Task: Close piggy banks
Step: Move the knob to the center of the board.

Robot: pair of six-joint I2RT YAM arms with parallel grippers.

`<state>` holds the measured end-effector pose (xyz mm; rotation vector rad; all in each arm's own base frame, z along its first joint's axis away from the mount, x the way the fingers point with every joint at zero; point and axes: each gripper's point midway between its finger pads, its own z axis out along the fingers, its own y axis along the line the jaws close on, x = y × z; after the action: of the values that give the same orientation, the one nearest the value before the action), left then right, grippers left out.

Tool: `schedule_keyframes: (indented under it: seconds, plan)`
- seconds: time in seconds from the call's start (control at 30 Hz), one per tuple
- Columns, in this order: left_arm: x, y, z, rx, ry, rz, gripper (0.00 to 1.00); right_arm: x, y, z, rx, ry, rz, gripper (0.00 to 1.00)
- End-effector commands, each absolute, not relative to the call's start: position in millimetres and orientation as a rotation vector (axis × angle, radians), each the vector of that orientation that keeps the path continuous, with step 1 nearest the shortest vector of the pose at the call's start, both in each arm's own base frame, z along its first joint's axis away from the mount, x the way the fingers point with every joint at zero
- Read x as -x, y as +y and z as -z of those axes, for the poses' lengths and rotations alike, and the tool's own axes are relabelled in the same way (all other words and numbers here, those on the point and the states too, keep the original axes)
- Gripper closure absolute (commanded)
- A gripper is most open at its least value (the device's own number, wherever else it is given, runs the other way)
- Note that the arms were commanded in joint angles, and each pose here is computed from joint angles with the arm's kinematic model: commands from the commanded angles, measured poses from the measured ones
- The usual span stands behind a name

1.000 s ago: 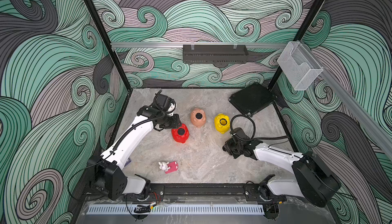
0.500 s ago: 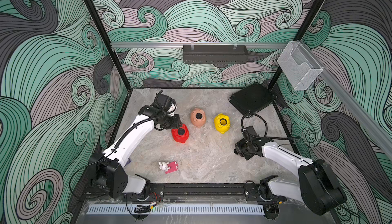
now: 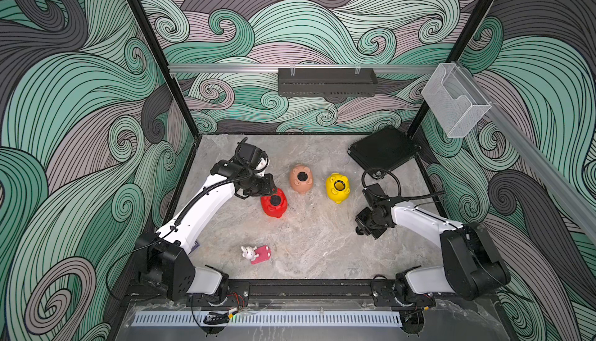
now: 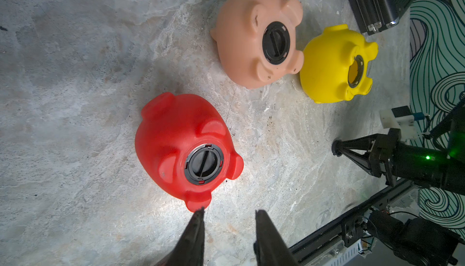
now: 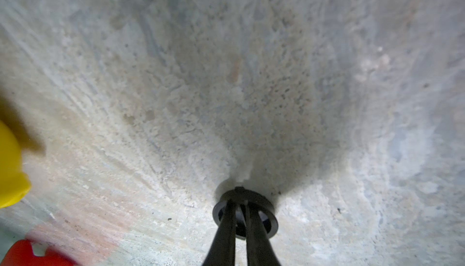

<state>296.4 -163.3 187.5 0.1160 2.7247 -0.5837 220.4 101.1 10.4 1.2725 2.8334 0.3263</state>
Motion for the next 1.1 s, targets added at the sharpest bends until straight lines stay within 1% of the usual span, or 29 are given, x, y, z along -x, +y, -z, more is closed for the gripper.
schedule_keyframes:
  seconds: [0.0,0.07,0.2,0.23,0.57,0.8,0.93,0.97,1.07]
  plan:
    - [-300,-160,-192,-0.086,2.720,0.576,0.65,-194,89,11,-1.285,2.943,-0.159,0.88]
    - [-300,-160,-193,-0.086,2.717,0.575,0.65,-197,89,11,-1.261,2.954,-0.147,0.90]
    - [-299,-160,-191,-0.086,2.724,0.571,0.65,-205,88,10,-1.181,2.969,-0.134,0.99]
    - [-299,-160,-191,-0.084,2.724,0.571,0.65,-208,89,9,-1.154,2.972,-0.133,1.00]
    - [-301,-161,-192,-0.093,2.724,0.574,0.65,-248,74,-11,-0.857,2.977,-0.045,1.00]
    - [-301,-161,-190,-0.095,2.732,0.575,0.66,-293,67,-22,-0.568,2.976,-0.067,1.00]
    - [-300,-162,-186,-0.096,2.742,0.584,0.65,-305,61,-22,-0.494,2.967,-0.001,1.00]
    - [-300,-162,-186,-0.097,2.743,0.583,0.65,-307,61,-22,-0.495,2.966,-0.001,0.97]
    - [-299,-163,-186,-0.105,2.745,0.585,0.65,-308,60,-20,-0.503,2.967,0.005,0.91]
